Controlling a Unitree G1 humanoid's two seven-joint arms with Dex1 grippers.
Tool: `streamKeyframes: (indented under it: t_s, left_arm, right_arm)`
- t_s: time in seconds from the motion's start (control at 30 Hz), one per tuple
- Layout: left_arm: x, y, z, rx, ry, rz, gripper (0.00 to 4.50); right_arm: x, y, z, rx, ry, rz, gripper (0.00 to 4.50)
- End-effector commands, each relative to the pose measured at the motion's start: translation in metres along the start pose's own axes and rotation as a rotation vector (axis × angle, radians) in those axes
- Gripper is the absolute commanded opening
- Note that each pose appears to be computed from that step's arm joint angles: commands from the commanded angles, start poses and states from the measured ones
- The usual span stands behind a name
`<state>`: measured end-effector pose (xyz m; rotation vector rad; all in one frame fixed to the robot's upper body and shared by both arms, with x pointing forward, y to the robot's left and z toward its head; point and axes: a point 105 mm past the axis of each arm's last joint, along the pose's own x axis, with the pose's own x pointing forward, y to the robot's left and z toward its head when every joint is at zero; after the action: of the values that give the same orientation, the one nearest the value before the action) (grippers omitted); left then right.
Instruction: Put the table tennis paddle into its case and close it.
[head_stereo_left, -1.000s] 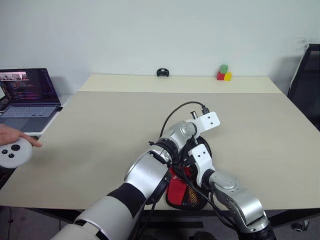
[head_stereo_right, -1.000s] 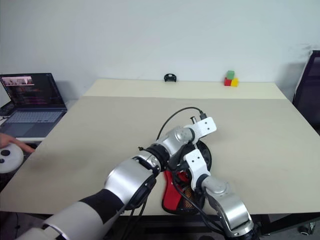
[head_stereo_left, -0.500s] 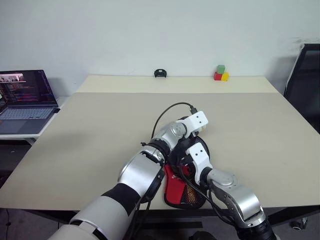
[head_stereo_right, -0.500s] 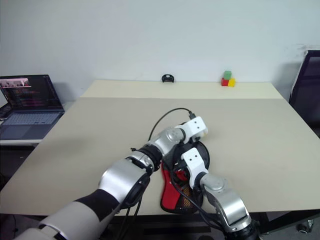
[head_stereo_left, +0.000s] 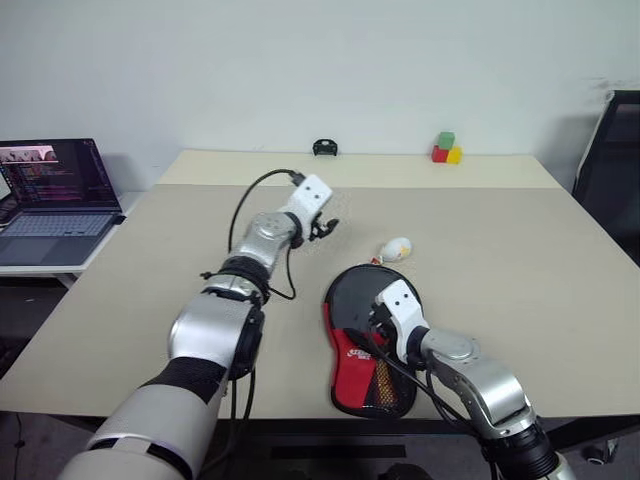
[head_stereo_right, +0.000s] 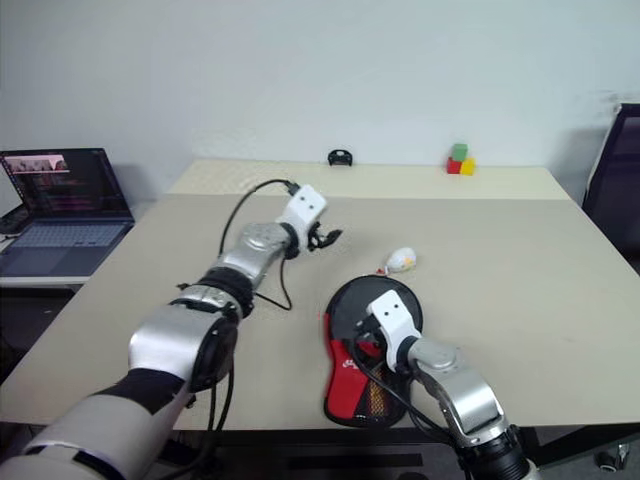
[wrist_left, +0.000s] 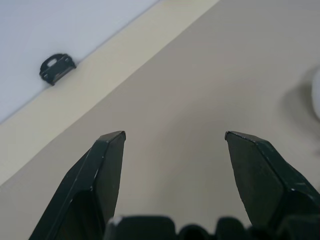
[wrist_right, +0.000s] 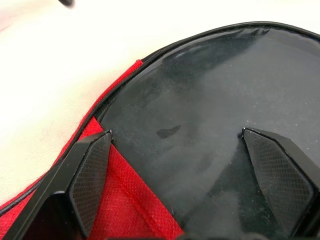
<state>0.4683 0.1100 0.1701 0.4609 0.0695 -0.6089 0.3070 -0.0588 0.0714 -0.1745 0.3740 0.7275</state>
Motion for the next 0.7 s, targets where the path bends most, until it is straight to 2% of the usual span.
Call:
streamKeyframes:
  t_s: [0.03,0.13,0.23,0.37,0.47,0.6,0.7]
  left_arm:
    - [-0.018,-0.010,0.003,-0.061,-0.145,-0.180,3.47]
    - [-0.032,-0.025,0.000,-0.076,-0.215,-0.296,3.47]
    - [-0.039,-0.037,0.001,-0.087,-0.247,-0.331,3.47]
    - [-0.054,-0.059,0.007,-0.083,-0.295,-0.383,3.47]
    - [-0.059,-0.069,0.013,-0.065,-0.300,-0.409,3.47]
    - [-0.063,-0.091,0.014,-0.028,-0.289,-0.486,3.47]
    - [-0.062,-0.105,0.010,-0.051,-0.268,-0.528,3.47]
  right_arm:
    - [-0.012,-0.017,-0.049,0.083,0.182,-0.042,4.50]
    - [-0.021,-0.020,-0.036,0.066,0.143,-0.022,4.50]
    - [-0.028,-0.022,-0.026,0.065,0.110,0.006,4.50]
    - [-0.046,-0.010,0.012,0.070,-0.026,0.120,4.50]
    - [-0.058,-0.009,0.028,0.070,-0.075,0.163,4.50]
    - [-0.079,-0.023,0.051,0.091,-0.139,0.156,4.50]
    - [-0.093,-0.046,0.062,0.092,-0.168,0.085,4.50]
